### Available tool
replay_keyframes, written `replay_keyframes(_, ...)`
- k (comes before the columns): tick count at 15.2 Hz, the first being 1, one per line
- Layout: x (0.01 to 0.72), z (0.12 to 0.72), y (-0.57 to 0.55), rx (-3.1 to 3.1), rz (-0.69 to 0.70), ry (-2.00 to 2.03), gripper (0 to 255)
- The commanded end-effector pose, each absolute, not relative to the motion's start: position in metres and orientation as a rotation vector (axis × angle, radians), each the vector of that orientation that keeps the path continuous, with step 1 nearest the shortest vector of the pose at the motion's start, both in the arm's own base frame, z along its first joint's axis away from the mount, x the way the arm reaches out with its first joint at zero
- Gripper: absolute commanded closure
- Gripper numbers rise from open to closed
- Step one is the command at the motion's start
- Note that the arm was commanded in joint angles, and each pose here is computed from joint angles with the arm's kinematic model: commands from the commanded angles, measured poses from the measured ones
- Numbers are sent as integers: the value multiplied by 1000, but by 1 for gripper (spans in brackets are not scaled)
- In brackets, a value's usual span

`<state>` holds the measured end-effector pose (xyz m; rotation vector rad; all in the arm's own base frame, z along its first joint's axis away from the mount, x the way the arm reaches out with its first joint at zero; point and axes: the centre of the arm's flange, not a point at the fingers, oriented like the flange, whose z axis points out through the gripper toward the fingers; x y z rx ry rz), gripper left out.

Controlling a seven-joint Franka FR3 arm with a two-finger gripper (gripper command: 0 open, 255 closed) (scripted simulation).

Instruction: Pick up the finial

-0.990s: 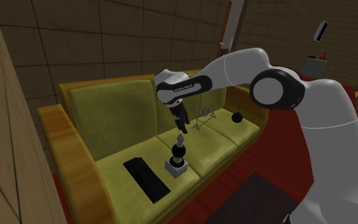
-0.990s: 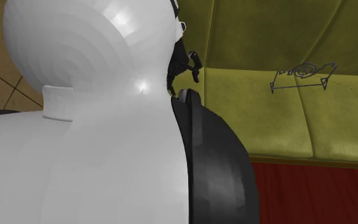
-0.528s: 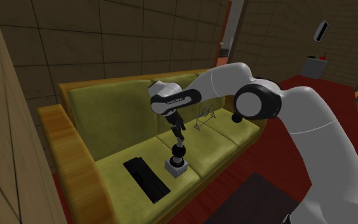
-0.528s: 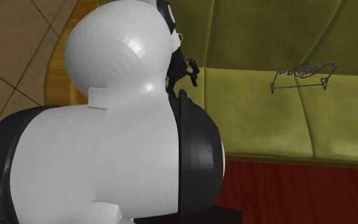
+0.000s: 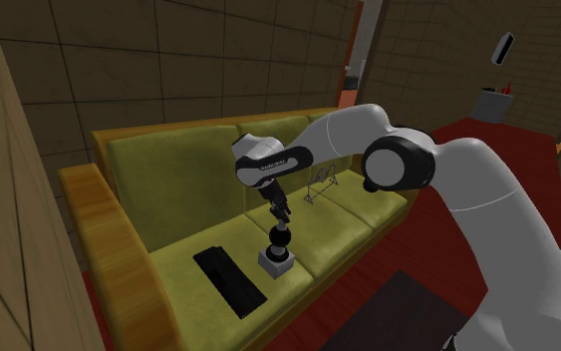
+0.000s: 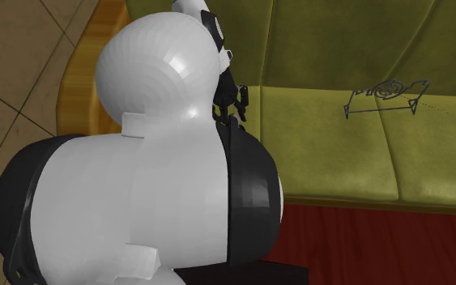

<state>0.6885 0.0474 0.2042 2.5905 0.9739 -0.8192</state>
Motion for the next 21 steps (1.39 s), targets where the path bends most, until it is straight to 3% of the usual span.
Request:
replay_keyframes(1, 688, 204, 47, 2591, -820, 974, 255)
replay_keyframes(7, 689, 203, 47, 2590, -820, 974, 255)
replay_keyframes(21, 689, 277, 47, 2590, -820, 974, 255)
